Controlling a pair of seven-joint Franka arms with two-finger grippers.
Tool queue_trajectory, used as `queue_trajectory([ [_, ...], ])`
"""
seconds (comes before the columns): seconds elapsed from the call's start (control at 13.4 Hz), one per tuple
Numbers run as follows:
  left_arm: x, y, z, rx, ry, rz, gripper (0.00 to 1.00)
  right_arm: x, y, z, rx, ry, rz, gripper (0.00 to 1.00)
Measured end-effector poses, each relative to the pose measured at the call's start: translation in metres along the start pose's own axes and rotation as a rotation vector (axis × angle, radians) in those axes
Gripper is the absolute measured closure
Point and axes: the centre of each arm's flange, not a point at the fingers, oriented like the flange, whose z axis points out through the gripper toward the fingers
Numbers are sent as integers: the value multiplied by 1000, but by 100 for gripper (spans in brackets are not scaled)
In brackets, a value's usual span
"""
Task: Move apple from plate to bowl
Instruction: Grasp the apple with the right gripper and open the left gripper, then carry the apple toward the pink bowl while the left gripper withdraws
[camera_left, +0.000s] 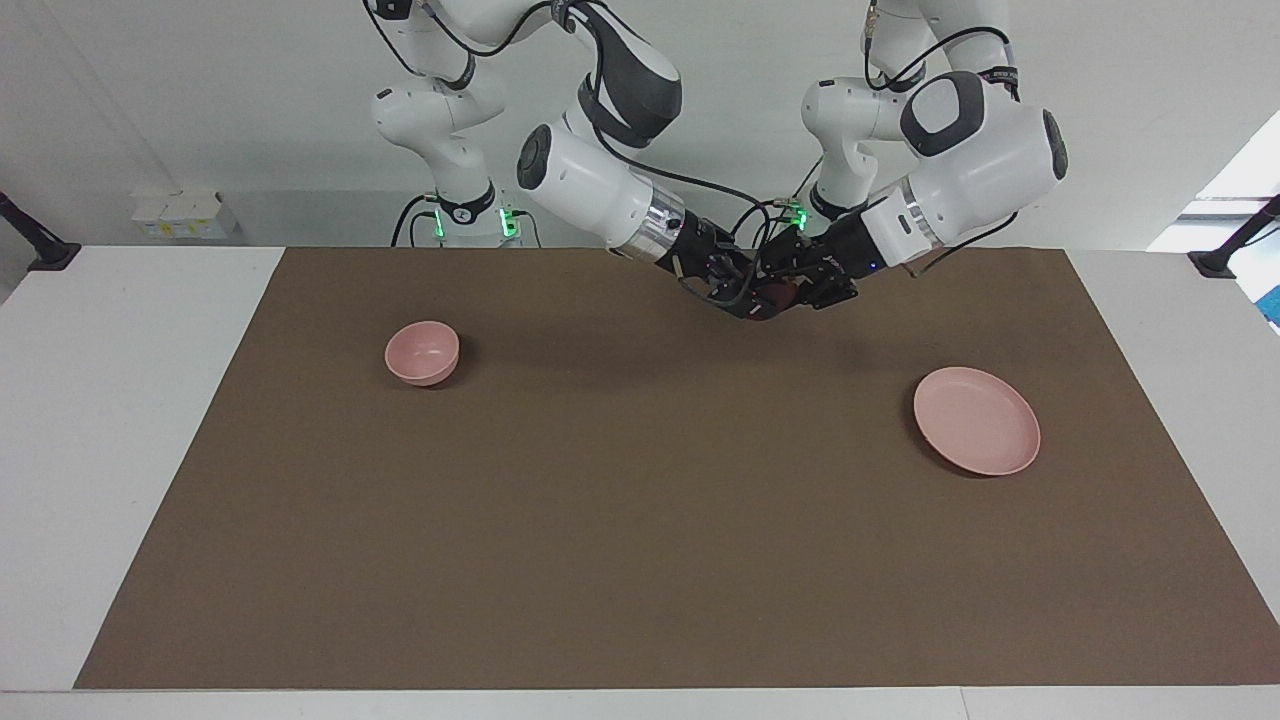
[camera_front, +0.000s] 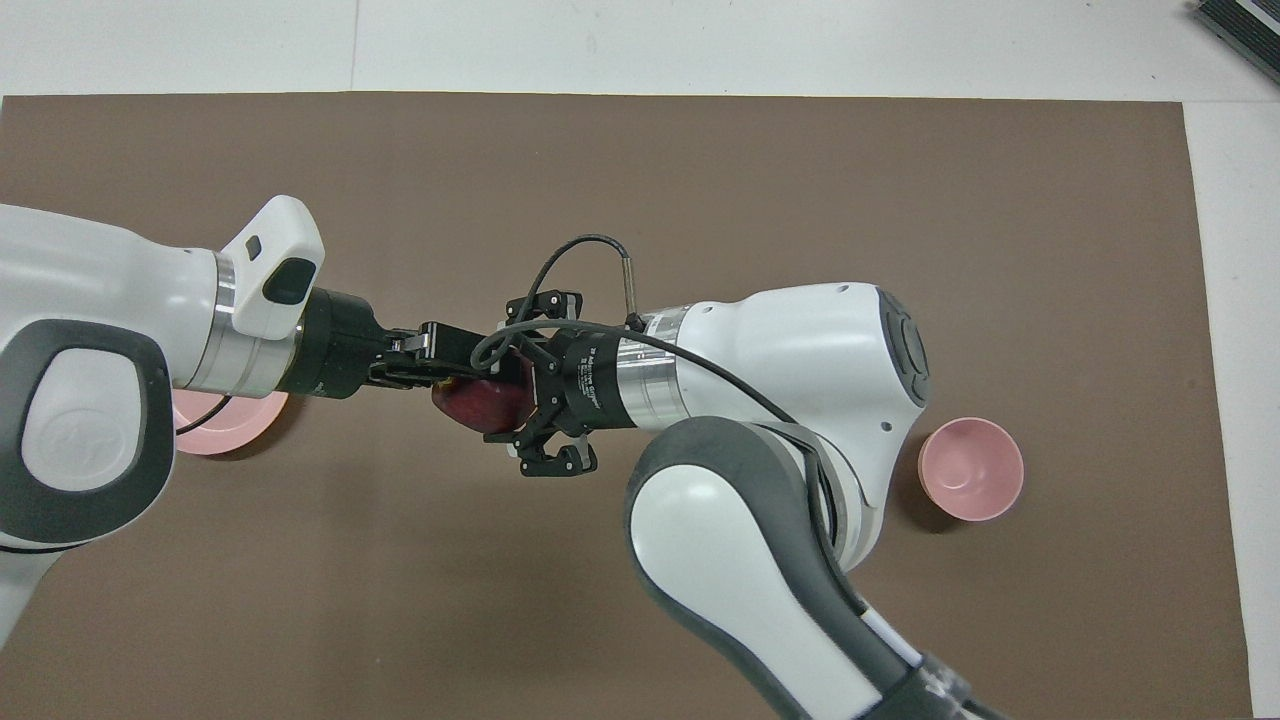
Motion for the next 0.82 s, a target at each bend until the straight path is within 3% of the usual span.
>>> queue_trajectory([
  [0.07, 0, 2, 0, 0, 5, -27, 35, 0, -1, -1, 2, -1, 0, 19],
  [0.22, -2, 12, -2, 31, 12, -90, 17, 1, -5, -9, 4, 9, -10, 19],
  [0.37, -6, 23, -11, 123, 37, -119, 0, 8, -9, -20, -26, 33, -24, 25],
  [0.67, -12, 38, -41, 259, 76, -86, 0, 26, -19, -61, -80, 109, -67, 25],
  [0.82, -15, 32, -65, 402, 93, -52, 0, 28, -18, -86, -116, 176, -166, 25],
])
